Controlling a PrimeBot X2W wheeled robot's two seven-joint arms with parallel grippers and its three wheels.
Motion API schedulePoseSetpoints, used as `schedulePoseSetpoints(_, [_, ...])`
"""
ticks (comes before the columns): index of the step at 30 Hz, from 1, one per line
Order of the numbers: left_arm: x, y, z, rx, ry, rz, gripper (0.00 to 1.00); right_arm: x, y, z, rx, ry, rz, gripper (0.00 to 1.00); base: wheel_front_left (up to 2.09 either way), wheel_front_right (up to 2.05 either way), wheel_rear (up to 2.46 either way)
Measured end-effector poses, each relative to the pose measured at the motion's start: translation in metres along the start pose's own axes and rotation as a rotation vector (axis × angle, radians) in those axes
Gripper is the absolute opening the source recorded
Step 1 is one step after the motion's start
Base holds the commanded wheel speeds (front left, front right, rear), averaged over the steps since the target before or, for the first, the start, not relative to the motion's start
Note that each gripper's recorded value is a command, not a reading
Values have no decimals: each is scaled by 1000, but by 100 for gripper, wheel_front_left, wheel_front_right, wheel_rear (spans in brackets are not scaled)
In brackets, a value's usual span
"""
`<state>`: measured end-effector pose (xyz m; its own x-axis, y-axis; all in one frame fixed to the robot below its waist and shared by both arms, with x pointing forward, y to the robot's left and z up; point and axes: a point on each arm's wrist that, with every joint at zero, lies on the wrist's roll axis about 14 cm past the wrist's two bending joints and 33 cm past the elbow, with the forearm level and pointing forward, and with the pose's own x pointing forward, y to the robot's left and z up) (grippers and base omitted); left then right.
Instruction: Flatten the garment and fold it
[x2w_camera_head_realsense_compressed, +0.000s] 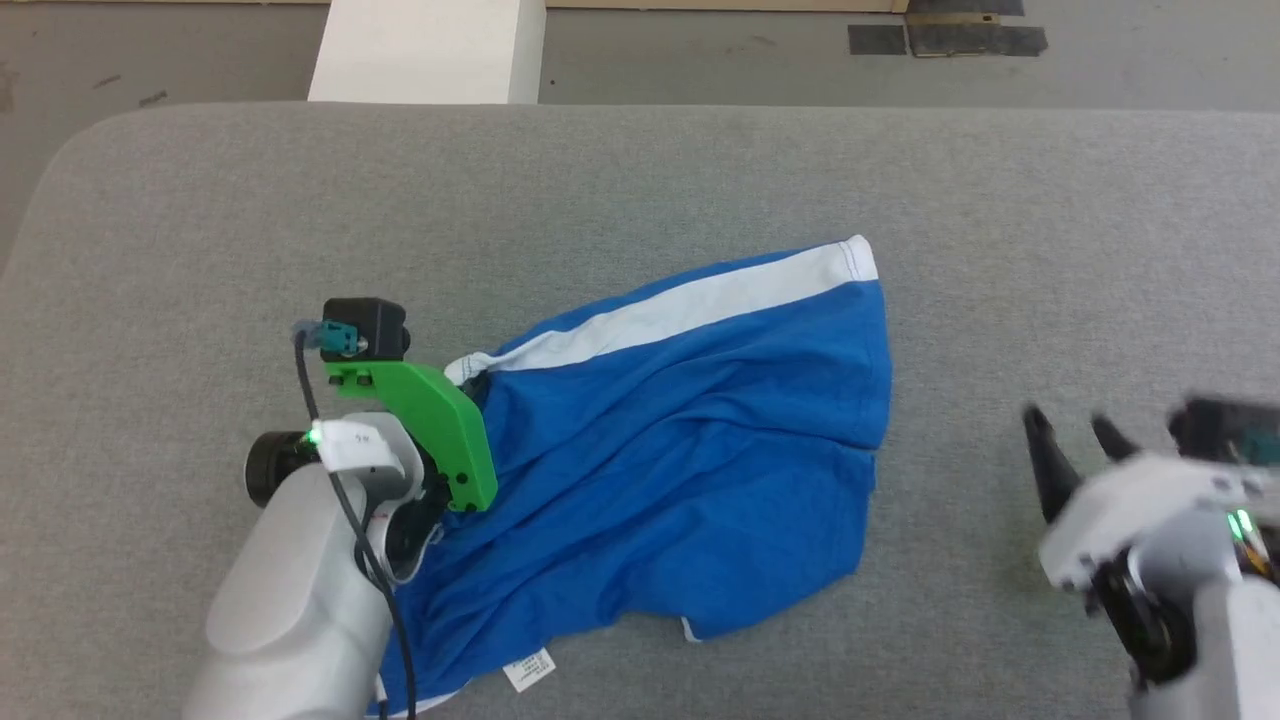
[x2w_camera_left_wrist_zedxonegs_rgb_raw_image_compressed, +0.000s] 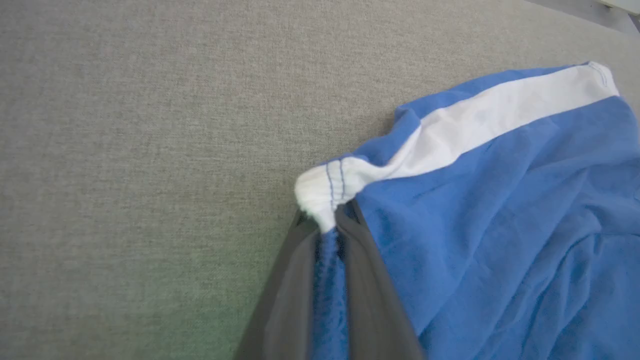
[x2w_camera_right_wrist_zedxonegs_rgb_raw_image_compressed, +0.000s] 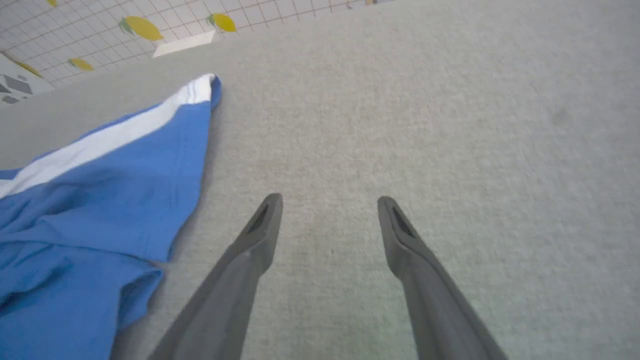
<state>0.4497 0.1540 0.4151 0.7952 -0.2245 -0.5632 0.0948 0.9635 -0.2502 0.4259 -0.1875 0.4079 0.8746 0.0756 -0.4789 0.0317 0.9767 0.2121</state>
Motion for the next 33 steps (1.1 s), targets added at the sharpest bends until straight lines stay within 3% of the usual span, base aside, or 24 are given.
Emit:
schedulePoseSetpoints(4, [-4,-1,-9,-50,-13,-8,0,19,47,38,-99,-46,108,100,0,0,0])
schedulePoseSetpoints(8, [-6,2,-9,-75,-31,-7,0,40,83,55,-218,-1,168,100,0,0,0])
schedulePoseSetpoints(14, [-4,4,-6,-88,-55,-7,0,75,100,52,-346,106,162,100,0,0,0])
schedulePoseSetpoints(25, [6,13,-12,-102,-48,11,0,117,111,16,-404,225,184,100,0,0,0])
schedulePoseSetpoints(26, [6,14,-13,-103,-45,12,0,118,112,13,-406,229,188,96,0,0,0])
schedulePoseSetpoints(27, [7,14,-14,-103,-42,12,0,120,112,13,-406,230,190,40,0,0,0])
schedulePoseSetpoints(29, [8,13,-15,-102,-40,9,0,121,112,13,-408,222,192,0,0,0,0])
schedulePoseSetpoints(33, [9,8,-14,-95,-40,-4,0,120,110,16,-410,208,190,0,0,0,0])
